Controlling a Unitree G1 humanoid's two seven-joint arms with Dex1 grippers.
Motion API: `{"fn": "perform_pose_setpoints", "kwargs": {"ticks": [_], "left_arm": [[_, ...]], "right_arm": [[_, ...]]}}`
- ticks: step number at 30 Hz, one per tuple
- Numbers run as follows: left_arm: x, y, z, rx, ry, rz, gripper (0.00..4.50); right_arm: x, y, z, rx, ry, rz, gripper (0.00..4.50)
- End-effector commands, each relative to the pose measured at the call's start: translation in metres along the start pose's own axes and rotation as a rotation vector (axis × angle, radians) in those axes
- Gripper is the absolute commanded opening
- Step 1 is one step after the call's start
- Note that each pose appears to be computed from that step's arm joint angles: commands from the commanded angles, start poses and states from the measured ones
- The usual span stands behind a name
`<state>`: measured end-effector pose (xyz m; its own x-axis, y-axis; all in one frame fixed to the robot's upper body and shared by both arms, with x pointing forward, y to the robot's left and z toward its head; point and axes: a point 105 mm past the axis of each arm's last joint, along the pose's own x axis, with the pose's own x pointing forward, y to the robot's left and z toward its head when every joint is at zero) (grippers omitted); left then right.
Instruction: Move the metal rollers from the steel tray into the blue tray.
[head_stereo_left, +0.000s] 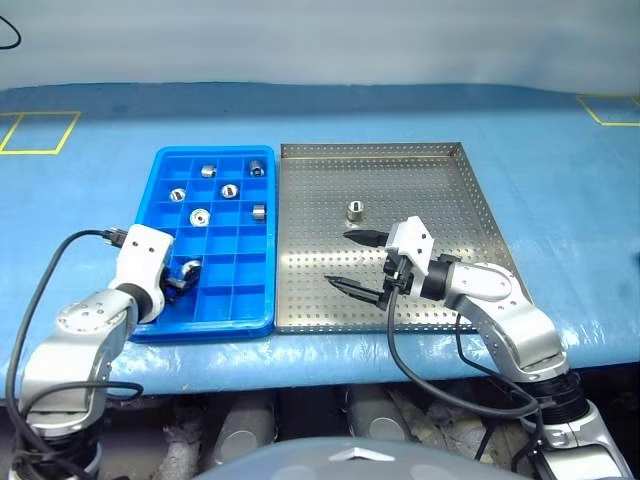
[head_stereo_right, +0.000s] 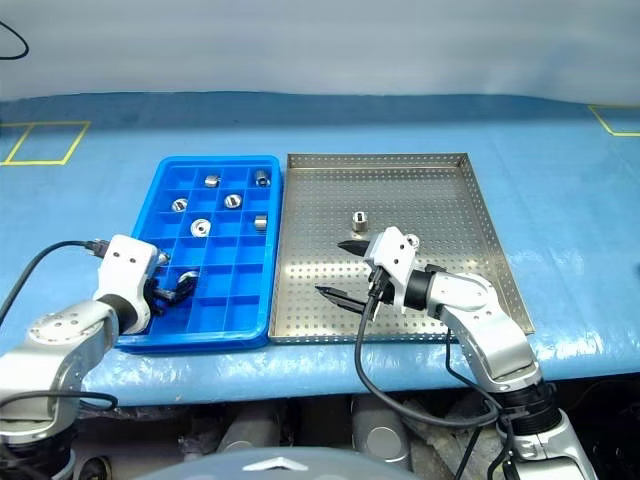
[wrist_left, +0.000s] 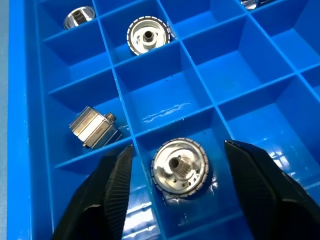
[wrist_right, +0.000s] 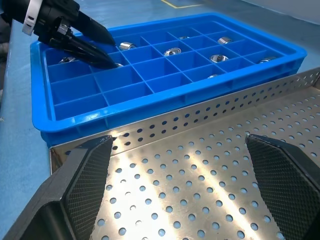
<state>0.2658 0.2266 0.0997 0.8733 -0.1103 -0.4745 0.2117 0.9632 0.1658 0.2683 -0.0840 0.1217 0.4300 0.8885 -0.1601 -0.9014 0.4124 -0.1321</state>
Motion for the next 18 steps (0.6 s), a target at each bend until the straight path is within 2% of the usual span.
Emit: {"fn": "perform_pose_setpoints", "kwargs": {"ticks": [1, 4, 8, 13, 18], "left_arm": [[-0.01, -0.022, 0.041, -0.013, -0.236, -0.13, 3.66], [-0.022, -0.039, 0.062, 0.003, -0.373, -0.234, 3.66], [-0.027, -0.06, 0.067, 0.111, -0.413, -0.332, 3.66], [-0.02, -0.076, 0.059, 0.178, -0.372, -0.39, 3.66], [-0.021, -0.085, 0.058, 0.18, -0.38, -0.413, 3.66]], "right_arm": [[0.0, -0.002, 0.016, -0.058, -0.058, -0.03, 4.5], [0.003, -0.029, 0.016, -0.042, -0.07, -0.196, 4.5], [0.01, -0.071, 0.007, 0.034, -0.043, -0.409, 4.5], [0.037, -0.096, -0.004, 0.082, -0.006, -0.459, 4.5], [0.065, -0.102, -0.016, 0.119, 0.036, -0.431, 4.5]]}}
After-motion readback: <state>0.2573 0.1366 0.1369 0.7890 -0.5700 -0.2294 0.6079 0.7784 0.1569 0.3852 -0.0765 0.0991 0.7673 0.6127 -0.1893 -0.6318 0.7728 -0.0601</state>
